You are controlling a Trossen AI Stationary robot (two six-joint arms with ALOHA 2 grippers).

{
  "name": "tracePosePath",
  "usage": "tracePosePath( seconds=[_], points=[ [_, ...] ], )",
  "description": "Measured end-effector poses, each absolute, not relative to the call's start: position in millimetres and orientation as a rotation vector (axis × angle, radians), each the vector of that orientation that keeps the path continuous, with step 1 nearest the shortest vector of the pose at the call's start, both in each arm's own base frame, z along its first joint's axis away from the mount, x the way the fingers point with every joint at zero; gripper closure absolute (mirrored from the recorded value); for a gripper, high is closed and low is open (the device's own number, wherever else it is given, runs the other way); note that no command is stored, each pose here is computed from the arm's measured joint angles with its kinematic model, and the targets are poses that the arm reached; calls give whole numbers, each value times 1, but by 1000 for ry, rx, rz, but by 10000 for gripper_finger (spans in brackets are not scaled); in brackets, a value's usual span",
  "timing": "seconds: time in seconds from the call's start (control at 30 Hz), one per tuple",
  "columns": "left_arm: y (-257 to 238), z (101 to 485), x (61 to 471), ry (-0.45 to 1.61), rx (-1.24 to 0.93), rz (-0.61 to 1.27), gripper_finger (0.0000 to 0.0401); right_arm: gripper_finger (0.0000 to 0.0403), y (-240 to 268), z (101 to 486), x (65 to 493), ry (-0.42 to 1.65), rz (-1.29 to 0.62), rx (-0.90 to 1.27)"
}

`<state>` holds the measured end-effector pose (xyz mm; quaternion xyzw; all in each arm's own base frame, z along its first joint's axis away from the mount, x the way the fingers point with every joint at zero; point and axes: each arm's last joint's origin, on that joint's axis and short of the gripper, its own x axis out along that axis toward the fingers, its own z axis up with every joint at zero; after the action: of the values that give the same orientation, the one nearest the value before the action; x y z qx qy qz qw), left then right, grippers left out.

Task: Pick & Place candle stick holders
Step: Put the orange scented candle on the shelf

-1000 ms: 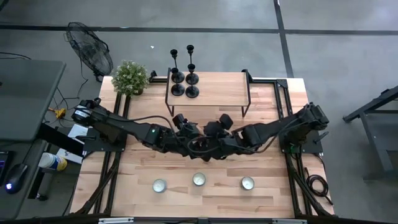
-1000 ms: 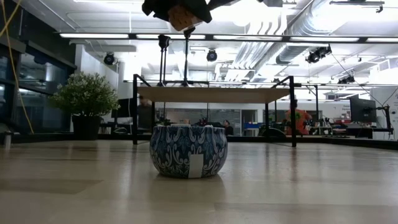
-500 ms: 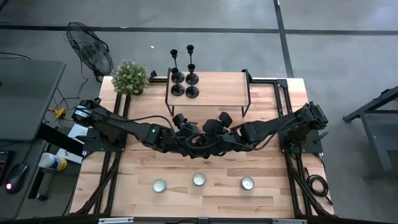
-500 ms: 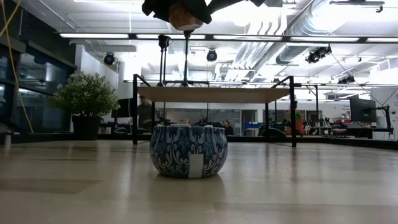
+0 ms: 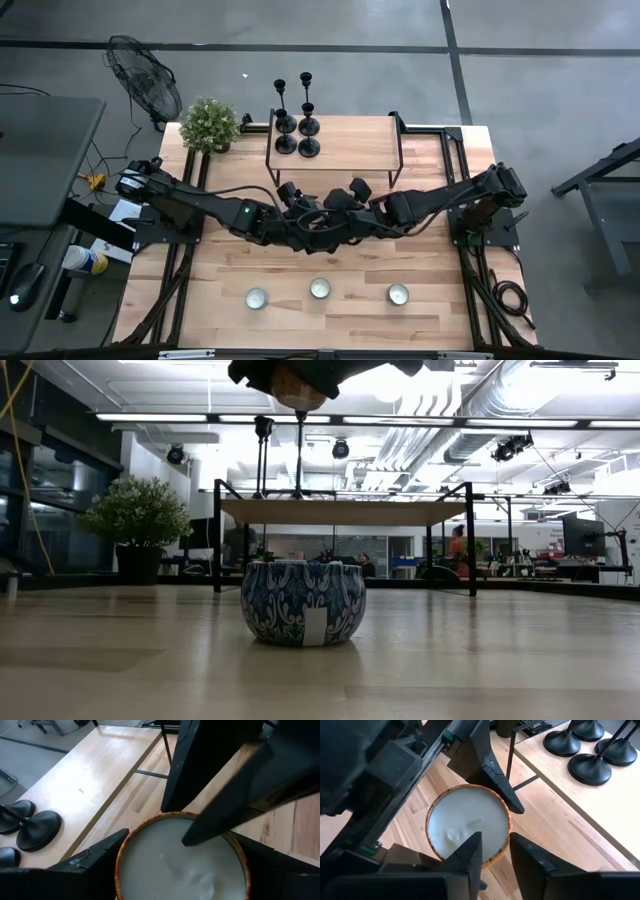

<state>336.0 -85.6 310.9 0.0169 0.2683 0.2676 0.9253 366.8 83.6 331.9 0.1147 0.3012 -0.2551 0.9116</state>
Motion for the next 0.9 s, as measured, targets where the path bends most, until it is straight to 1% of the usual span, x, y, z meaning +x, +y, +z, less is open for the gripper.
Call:
tracePosePath(
  seconds=[0.3, 0.37, 0.53, 0.67, 0.8, 0.9],
  points=[
    [-86, 311, 336, 549, 37, 549, 98, 388, 84, 332, 367, 630, -512, 225],
    [-86, 311, 336, 549, 38, 549, 98, 399, 84, 332, 367, 634, -505, 222],
    [-86, 311, 336, 551, 38, 548, 98, 395, 84, 331, 367, 647, -483, 230],
    [-85, 310, 335, 563, 45, 551, 98, 401, 83, 330, 366, 674, -481, 233],
    [-85, 308, 333, 586, 54, 561, 98, 400, 81, 325, 360, 742, -512, 223],
    [-82, 306, 326, 635, 39, 590, 98, 402, 83, 322, 350, 811, -541, 164]
  ],
)
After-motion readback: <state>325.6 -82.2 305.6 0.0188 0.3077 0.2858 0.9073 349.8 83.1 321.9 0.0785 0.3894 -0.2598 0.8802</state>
